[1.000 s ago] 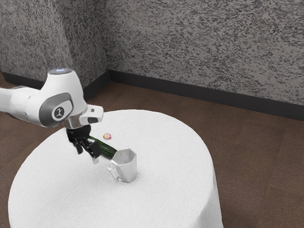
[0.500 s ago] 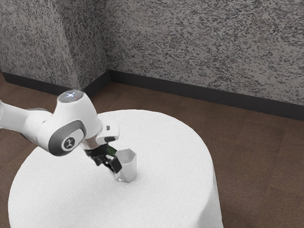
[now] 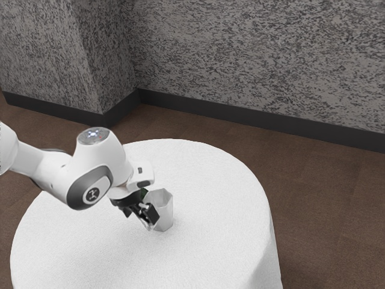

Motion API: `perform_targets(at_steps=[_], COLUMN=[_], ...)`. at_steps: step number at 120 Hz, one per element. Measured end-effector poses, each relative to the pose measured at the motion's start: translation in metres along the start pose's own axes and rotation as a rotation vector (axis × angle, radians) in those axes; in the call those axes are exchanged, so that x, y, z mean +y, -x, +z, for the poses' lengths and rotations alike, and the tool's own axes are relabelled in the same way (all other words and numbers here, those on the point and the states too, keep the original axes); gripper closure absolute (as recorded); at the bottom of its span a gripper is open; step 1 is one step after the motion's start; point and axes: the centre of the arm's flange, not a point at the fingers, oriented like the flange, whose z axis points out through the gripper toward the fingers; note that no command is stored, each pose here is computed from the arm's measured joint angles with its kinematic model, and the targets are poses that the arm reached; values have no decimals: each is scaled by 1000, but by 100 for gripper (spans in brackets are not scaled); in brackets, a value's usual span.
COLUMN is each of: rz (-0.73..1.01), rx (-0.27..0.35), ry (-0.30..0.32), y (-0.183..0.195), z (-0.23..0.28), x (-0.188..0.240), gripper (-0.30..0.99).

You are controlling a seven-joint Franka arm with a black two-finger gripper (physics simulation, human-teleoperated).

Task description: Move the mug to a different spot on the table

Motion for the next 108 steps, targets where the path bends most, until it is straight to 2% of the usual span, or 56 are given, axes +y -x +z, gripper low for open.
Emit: perform_targets(at_steps=[22, 64, 108], rz=[9, 81, 108], rx=[-5, 13, 41], ry=[-3, -20, -19], y=[1, -1, -4], z=[6, 7, 6], x=[0, 1, 4], gripper=[1, 12, 34])
